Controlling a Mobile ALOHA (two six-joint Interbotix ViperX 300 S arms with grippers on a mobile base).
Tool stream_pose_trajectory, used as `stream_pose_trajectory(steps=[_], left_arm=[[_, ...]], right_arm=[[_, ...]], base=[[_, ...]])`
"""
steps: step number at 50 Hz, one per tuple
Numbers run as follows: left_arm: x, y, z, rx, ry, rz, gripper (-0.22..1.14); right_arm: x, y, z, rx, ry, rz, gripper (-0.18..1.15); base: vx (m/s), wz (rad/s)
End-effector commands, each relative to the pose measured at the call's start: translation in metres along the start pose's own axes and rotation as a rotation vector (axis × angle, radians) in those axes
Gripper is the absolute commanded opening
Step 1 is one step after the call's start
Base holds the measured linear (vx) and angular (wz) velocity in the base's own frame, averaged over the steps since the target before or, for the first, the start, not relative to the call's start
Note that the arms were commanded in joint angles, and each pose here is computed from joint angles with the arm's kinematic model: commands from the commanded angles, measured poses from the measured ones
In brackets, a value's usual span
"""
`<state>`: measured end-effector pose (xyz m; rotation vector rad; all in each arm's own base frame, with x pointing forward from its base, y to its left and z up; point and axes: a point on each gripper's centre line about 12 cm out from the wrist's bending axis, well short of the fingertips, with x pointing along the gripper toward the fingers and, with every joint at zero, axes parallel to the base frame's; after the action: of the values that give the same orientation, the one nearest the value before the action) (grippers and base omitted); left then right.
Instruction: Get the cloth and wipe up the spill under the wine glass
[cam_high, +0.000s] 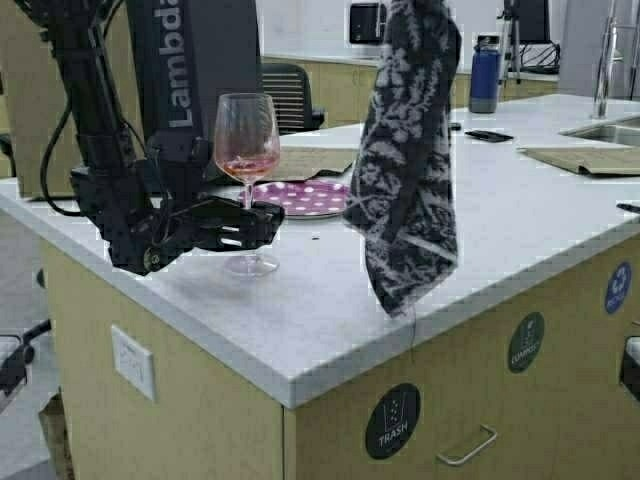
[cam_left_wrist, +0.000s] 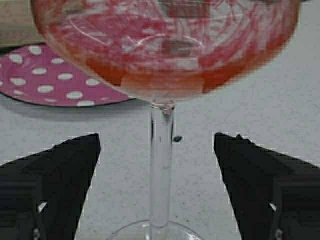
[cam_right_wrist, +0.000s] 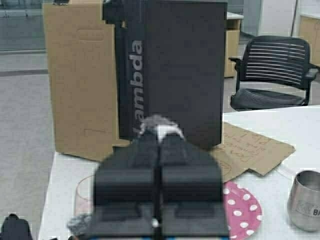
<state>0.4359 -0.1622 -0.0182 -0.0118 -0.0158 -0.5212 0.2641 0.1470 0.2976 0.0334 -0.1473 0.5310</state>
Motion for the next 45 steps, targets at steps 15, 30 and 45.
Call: stream_pose_trajectory(steps=[15, 30, 45], left_arm=[[0.006, -0.01, 0.016, 0.003, -0.033, -0.024, 0.76], [0.001, -0.026, 0.039, 0.005, -0.081, -0.058, 0.27], [-0.022, -0.037, 0.095, 0.01, -0.126, -0.075, 0.25]], right_arm=[[0.007, -0.002, 0.017, 0.037, -0.061, -0.019, 0.07], [0.04, -0.044, 0.017, 0.139, -0.069, -0.197, 0.07], [0.084, -0.116, 0.024, 0.101, -0.112, -0.354, 0.07]], base=[[0.07, 0.02], [0.04, 0.01], [0.02, 0.0]])
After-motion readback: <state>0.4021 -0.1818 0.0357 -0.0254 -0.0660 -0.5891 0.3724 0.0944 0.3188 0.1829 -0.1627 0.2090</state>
